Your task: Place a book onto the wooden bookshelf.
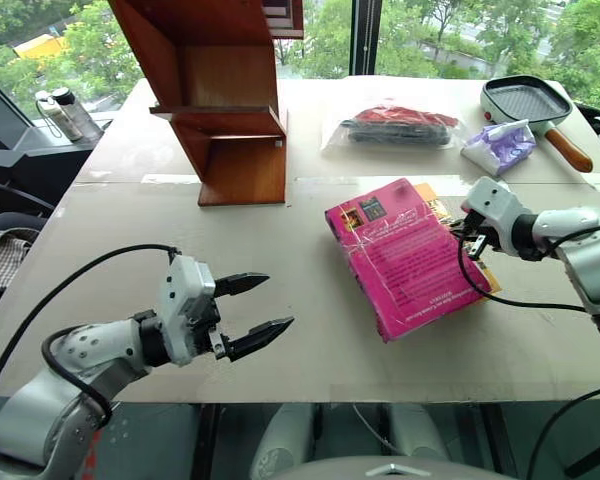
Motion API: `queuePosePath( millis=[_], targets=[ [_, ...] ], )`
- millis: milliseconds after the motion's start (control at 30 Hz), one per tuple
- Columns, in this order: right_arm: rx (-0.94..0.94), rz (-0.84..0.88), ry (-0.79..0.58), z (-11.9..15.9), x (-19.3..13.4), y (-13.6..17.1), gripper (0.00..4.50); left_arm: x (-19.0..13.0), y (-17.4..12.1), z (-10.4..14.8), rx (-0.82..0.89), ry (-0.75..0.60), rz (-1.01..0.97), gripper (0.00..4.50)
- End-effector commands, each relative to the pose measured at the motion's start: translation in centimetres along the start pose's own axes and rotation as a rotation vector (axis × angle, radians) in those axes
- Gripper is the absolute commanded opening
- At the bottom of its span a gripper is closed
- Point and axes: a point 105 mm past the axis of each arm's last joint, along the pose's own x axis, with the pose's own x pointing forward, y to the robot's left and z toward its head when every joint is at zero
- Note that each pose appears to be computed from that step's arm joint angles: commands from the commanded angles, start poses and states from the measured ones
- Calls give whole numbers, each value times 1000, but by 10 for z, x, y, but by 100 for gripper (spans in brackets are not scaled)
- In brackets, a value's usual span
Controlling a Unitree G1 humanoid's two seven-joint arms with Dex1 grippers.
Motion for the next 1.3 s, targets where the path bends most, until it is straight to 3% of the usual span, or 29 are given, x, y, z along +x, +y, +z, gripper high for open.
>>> queuePosePath(
  millis=[33,233,267,500,633,967,1267,1300],
  targets=[
    [14,48,-225,16,-55,-1,181,8,-9,6,-262,-40,-60,449],
    [51,161,-360,8,-113,39,438,29,10,12,-658,-118,-84,449],
    [61,190,-380,10,-119,50,448,36,13,12,-723,-115,-88,449],
    [121,219,-454,20,-135,83,448,78,24,20,-1010,-131,-154,449],
    [137,200,-484,24,-142,87,448,108,26,16,-1100,-95,-176,449],
    [140,171,-503,23,-154,67,448,152,25,18,-1160,-40,-266,449],
    [96,253,-497,31,-153,60,448,172,22,12,-1130,18,-315,449],
    [92,261,-498,31,-153,60,450,172,21,12,-1126,19,-323,424]
  ],
)
